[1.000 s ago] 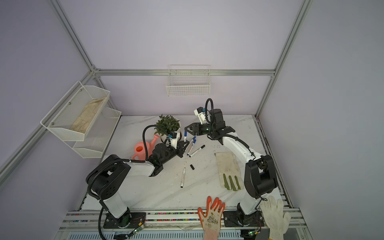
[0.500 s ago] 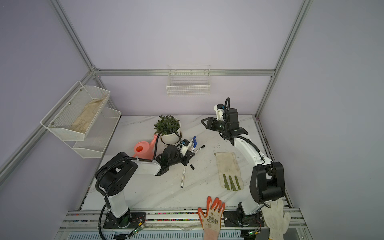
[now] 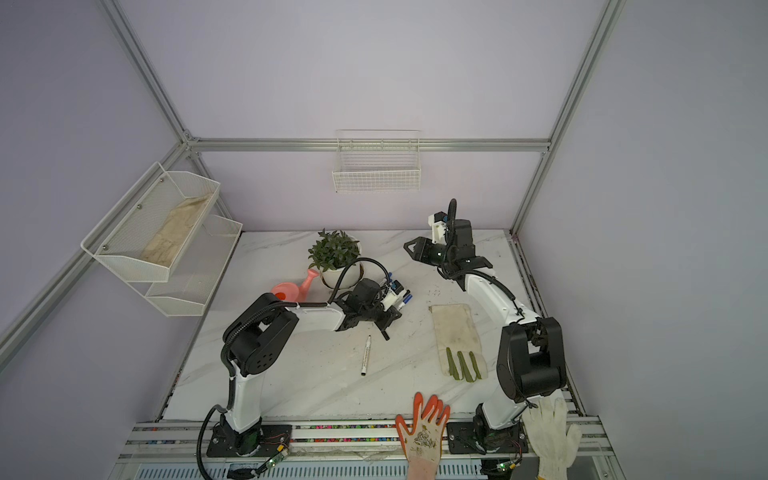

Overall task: Insert the pens into the pen caps
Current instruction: 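Lower the capped marker with the left gripper beside the other markers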

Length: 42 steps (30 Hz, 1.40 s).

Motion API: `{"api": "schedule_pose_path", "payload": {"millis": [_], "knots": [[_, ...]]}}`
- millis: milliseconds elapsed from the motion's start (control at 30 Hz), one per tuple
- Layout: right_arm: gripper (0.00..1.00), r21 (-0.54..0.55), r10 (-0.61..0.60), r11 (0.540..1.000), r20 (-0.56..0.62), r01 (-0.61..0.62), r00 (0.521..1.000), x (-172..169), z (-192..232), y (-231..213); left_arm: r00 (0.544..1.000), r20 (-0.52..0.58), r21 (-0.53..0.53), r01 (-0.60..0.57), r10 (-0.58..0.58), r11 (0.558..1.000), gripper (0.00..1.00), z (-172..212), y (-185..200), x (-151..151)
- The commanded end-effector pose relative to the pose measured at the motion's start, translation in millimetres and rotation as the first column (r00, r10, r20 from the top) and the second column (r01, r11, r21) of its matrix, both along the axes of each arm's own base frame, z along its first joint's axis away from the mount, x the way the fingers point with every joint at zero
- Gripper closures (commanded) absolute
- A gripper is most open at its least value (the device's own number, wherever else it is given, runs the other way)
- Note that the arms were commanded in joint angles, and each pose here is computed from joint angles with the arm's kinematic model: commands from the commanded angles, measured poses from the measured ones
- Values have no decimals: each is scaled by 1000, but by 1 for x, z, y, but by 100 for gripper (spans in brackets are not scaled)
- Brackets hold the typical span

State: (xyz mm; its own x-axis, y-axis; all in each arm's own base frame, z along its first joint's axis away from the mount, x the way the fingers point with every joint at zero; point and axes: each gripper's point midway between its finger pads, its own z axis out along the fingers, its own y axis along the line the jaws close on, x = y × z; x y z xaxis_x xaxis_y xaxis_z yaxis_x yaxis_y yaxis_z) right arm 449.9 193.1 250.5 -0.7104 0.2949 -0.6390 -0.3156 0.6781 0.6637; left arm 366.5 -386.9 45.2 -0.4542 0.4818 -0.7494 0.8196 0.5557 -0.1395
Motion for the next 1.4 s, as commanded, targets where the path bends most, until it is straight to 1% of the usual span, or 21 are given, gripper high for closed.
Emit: {"api": "schedule_pose_path", "payload": {"millis": [0,133,333,400,567,633,767,867,933,1033,1133,1233,1300,1367], "knots": [[55,-10,-20,1000,-13,20,1000,-1,-5,-8,998,5,23,57,-57,998,94,18,-13,7],[56,-22,-27,999,-8,27,1000,-2,-4,-13,999,-7,74,38,-37,997,86,7,-11,14],[57,-22,-29,999,-6,29,1000,-3,-4,-16,999,-23,115,44,-41,992,64,1,-13,20],[58,-21,-29,999,-5,29,1000,-3,-3,-17,999,-28,115,43,-40,992,59,1,-14,20],[59,-22,-28,999,-1,28,1000,-4,-2,-18,999,-34,111,34,-30,993,57,2,-14,21],[59,-22,-28,999,-3,28,1000,-4,-3,-18,999,-29,90,37,-35,995,56,11,-16,21],[59,-23,-28,999,5,28,1000,-5,-1,-19,999,4,51,34,-35,998,53,37,-20,24],[60,-29,-29,999,7,29,1000,-5,-1,-19,998,53,19,26,-27,999,52,66,-18,23],[59,-35,-30,999,8,30,1000,-5,-1,-20,996,81,2,23,-24,1000,52,84,-12,18],[59,-43,-31,999,5,31,1000,-5,-4,-21,995,97,-1,6,-6,1000,51,98,6,-1],[59,-53,-34,998,1,34,999,-5,-6,-22,994,98,67,-44,37,997,48,81,39,-30],[60,-64,-38,997,-2,37,999,-4,-9,-23,991,97,135,-110,97,985,42,59,77,-59],[59,-64,-37,997,-8,37,999,-3,-11,-23,991,81,174,-124,111,977,39,43,94,-79],[59,-65,-35,997,-15,34,999,-2,-13,-22,985,68,193,-169,158,966,36,34,108,-90]]}}
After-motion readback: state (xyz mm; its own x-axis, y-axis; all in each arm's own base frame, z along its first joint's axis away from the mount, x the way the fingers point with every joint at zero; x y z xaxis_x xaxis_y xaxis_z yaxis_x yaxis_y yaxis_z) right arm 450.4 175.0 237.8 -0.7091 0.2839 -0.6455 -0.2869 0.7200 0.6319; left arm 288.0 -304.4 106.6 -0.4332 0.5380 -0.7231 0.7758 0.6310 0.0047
